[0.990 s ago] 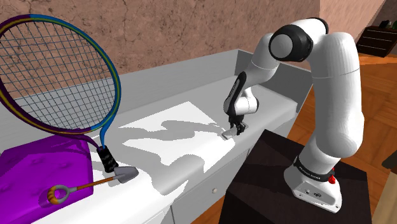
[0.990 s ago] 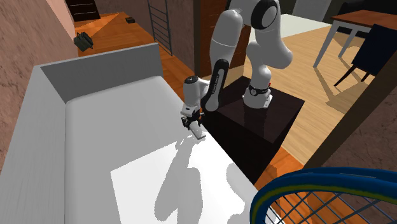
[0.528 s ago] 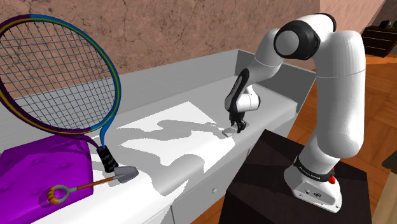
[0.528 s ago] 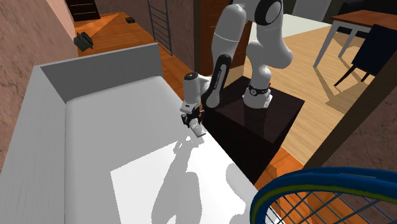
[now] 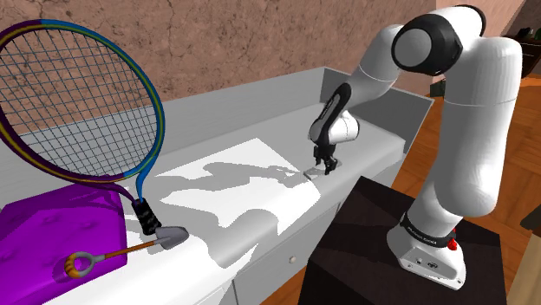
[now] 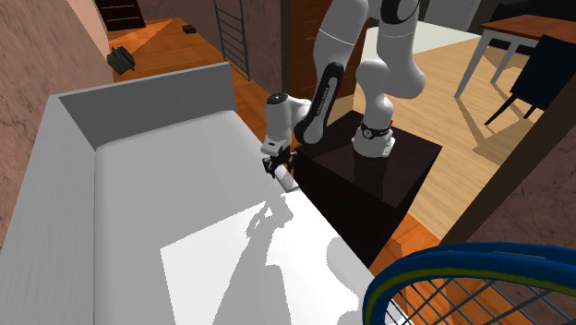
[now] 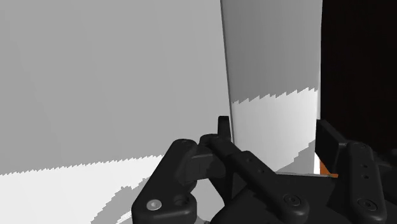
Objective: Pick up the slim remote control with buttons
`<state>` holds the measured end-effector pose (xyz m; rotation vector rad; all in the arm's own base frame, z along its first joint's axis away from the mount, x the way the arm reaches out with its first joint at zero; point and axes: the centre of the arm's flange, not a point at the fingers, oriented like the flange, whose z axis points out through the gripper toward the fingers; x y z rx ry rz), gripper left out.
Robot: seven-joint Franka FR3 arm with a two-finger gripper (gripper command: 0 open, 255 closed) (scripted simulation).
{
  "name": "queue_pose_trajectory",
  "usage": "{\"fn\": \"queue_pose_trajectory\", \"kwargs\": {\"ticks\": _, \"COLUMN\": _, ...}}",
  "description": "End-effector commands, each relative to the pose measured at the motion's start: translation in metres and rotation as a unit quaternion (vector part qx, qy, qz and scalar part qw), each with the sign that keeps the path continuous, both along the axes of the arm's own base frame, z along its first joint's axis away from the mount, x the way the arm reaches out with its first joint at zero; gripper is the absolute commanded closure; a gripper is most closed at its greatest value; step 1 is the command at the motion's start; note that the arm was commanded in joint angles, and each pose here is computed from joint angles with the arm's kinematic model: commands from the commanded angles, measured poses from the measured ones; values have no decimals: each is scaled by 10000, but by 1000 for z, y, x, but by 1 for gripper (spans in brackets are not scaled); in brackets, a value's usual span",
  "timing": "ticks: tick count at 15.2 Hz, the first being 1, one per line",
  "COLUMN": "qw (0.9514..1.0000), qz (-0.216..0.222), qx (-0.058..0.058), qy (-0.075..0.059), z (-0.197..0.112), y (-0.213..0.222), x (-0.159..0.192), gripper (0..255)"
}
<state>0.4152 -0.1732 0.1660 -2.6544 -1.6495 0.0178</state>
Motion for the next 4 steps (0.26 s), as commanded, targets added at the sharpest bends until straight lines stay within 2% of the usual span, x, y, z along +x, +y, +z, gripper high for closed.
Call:
{"fn": "queue_pose_trajectory", "kwargs": {"ticks": 1, "qw": 10000, "qz": 1, "qx": 0, "qy": 1, "z": 10, "y": 0, "x": 1, "gripper": 255}}
{"fn": "queue_pose_trajectory", "kwargs": {"ticks": 4, "qw": 10000, "qz": 1, "qx": 0, "qy": 1, "z": 16, "y": 0, "x": 1, "gripper": 255}}
